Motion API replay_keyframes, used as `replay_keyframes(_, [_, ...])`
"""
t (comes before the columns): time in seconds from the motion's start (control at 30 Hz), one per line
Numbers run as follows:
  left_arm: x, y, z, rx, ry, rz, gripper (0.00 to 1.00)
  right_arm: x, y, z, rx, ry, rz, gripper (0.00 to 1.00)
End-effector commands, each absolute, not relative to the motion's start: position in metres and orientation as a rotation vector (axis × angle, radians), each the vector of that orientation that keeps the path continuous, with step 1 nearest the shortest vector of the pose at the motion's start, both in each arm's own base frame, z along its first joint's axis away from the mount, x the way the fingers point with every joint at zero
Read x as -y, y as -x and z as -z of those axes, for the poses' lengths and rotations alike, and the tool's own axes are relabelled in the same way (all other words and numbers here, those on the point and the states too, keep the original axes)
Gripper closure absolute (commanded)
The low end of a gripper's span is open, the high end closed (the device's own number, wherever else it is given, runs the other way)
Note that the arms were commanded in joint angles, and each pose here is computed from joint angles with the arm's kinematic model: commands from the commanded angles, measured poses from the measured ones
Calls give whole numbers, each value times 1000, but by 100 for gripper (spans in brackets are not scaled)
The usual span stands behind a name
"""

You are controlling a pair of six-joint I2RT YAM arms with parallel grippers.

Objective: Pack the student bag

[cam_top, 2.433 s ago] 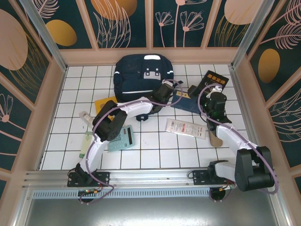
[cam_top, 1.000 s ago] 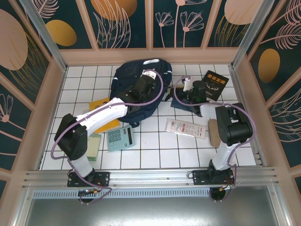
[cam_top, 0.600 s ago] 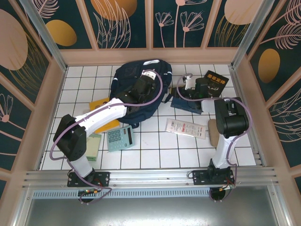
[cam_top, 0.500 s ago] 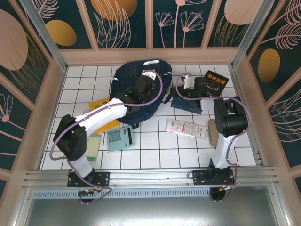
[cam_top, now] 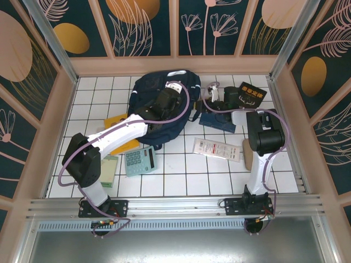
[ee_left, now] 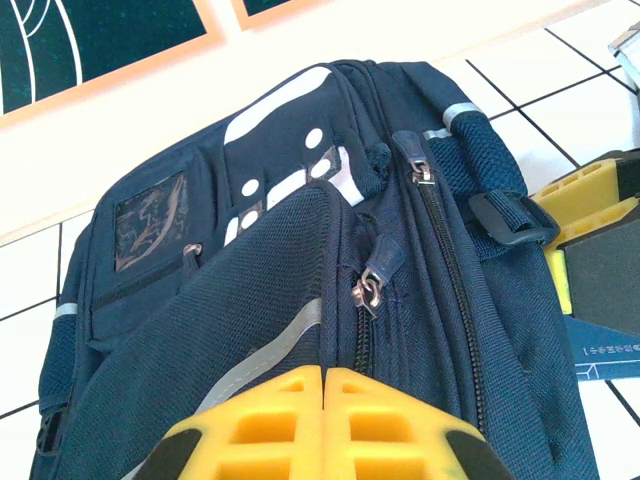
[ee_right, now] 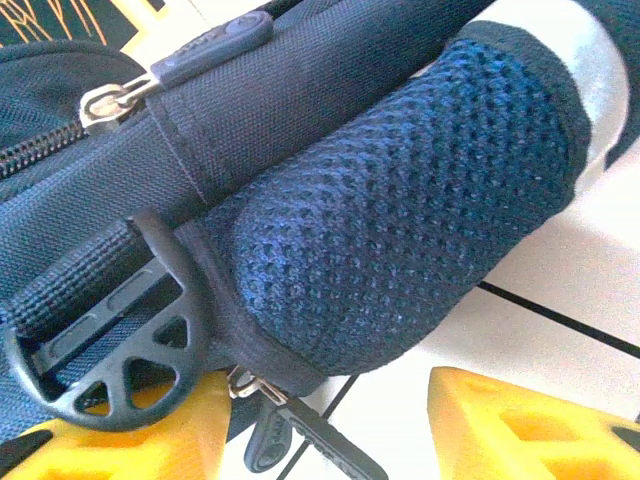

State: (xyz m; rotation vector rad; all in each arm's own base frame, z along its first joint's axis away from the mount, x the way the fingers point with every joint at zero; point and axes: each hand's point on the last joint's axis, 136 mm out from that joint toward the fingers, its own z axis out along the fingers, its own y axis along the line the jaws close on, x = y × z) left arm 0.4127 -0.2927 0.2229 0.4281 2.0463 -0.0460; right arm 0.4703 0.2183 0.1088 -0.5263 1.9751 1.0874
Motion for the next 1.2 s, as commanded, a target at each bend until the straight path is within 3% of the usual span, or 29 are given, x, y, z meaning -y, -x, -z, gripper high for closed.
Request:
replay_keyframes(0.0, [288,-418,-281,-1914,-331,99,100,-229,-461,-114,-1936,620,-1161,46])
replay_keyframes(0.2, [287,-419,-281,-1912,-330,93,100,-225,-452,-110,-1951,607,-1132,48])
replay_keyframes(0.57, [286,-418,-282,-1909,-333,87,100,-220,-452,-106,-1970,589,-1079,66])
replay_keyframes(0.9, [290,-420,-272,-1929,-339,90,100,-214,-445,-121,-1941,583,-994,100])
replay_keyframes(1.17, [312,-435,-256,-1981,-306,166,100,-229,-427,-124,-1937,623,-878,100])
